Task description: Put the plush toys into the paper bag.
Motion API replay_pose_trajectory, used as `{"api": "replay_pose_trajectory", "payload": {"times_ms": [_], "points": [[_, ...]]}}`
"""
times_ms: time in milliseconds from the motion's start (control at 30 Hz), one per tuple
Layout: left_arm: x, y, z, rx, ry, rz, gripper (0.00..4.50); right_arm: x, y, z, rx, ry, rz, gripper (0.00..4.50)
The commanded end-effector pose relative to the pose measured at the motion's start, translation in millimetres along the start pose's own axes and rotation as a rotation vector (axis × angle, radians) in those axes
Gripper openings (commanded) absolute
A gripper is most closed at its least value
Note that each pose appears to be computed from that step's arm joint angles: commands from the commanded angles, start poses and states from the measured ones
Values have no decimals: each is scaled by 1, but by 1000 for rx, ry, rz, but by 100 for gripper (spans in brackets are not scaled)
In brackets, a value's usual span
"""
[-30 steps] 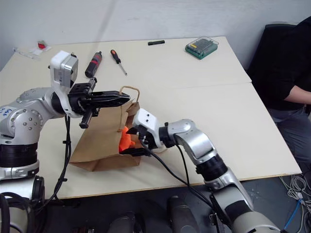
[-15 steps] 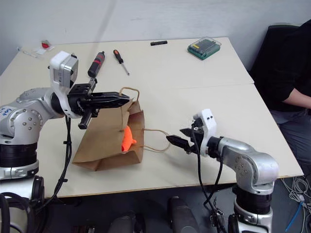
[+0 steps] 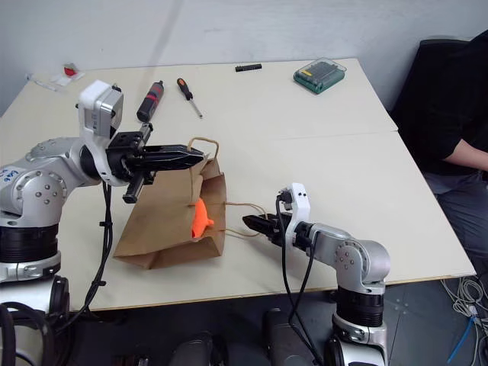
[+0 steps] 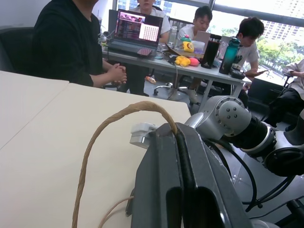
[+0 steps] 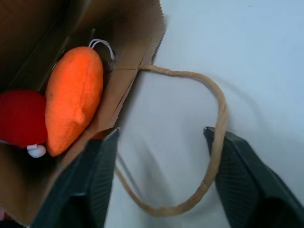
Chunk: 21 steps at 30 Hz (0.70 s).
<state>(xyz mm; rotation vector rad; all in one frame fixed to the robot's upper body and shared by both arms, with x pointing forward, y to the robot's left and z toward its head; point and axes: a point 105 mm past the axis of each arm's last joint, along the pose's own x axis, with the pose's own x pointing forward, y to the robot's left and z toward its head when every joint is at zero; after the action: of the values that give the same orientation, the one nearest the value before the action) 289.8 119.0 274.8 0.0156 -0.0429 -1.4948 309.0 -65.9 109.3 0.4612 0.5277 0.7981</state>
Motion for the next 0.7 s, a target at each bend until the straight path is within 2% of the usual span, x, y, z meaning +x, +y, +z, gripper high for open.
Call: {"api": "replay_pose_trajectory", "payload": {"times_ms": [33, 167, 300, 433, 533, 700], "points": [[-3, -8, 10, 50, -4, -2, 0, -2, 14, 6, -5, -40, 67, 145], [-4, -7, 7, 45, 6, 8, 0, -12, 27, 17, -9, -90, 142, 7], [-3, -5, 6, 43, 9, 14, 0, -23, 35, 28, -32, -128, 177, 2], [-2, 0, 8, 55, 1, 23, 0, -54, 48, 64, -136, -226, 215, 2], [-1, 9, 18, 64, -53, 57, 0, -84, 61, 98, -251, -304, 240, 2], [5, 21, 29, 79, -124, 90, 0, -111, 85, 130, -391, -352, 263, 2]]}}
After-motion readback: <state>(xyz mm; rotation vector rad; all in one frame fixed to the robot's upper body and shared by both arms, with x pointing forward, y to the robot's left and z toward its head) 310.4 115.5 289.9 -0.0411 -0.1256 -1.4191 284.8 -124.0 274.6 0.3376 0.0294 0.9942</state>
